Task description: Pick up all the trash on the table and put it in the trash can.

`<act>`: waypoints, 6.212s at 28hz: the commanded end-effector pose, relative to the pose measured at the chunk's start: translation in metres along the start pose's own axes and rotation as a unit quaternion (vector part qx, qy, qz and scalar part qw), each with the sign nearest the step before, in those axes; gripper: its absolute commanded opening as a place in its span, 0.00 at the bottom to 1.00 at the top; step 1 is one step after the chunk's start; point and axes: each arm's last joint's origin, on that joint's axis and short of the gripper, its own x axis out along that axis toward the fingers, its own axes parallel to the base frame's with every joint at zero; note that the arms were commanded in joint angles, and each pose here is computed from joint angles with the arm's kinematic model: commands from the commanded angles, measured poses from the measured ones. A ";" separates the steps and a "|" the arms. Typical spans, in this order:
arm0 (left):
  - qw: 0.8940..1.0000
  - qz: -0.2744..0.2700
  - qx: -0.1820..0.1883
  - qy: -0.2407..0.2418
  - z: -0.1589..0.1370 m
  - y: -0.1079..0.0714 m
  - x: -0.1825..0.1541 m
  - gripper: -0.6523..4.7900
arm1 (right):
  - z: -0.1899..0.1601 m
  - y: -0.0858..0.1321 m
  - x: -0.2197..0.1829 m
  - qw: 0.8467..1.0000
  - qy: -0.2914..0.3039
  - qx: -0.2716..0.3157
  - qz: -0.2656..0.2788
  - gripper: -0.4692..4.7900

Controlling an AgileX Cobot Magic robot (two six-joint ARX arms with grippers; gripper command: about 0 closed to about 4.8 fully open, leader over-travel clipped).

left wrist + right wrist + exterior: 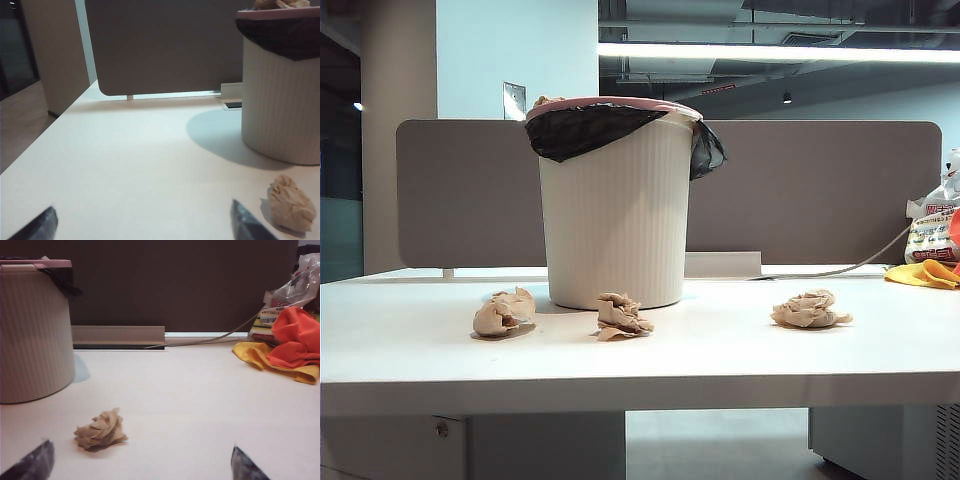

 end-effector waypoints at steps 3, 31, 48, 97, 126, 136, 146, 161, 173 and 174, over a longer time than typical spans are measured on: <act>1.000 -0.004 -0.001 0.001 0.000 0.000 0.000 1.00 | -0.002 0.001 0.000 1.000 0.008 0.013 0.019 1.00; 0.983 -0.170 -0.071 0.013 -0.001 -0.010 -0.002 1.00 | -0.004 0.008 -0.001 0.988 0.027 0.030 0.146 1.00; 0.987 -0.079 -0.133 -0.048 0.027 -0.004 -0.004 1.00 | 0.040 0.013 -0.007 0.982 0.015 0.075 0.175 1.00; 0.931 -0.312 -0.103 0.156 0.125 -0.106 0.116 1.00 | 0.117 0.027 0.114 0.960 0.109 0.149 0.209 1.00; 0.903 -0.360 -0.073 0.224 0.126 -0.185 0.160 1.00 | 0.058 0.033 0.160 0.967 0.204 -0.017 0.152 1.00; 0.902 -0.352 -0.063 0.243 0.112 -0.197 0.176 1.00 | 0.026 0.045 0.216 0.946 0.288 -0.017 0.150 0.68; 0.893 -0.345 -0.051 0.285 0.102 -0.196 0.173 1.00 | -0.009 0.046 0.243 0.921 0.365 -0.015 0.139 0.99; 0.887 -0.342 -0.044 0.308 0.099 -0.195 0.171 1.00 | -0.052 0.044 0.249 0.876 0.468 -0.017 0.115 0.17; 0.887 -0.342 -0.044 0.308 0.099 -0.195 0.171 1.00 | 0.008 0.049 0.258 0.912 0.389 -0.015 0.130 0.08; 0.887 -0.342 -0.044 0.308 0.099 -0.195 0.171 1.00 | 0.014 0.049 0.258 0.915 0.380 -0.016 0.131 0.11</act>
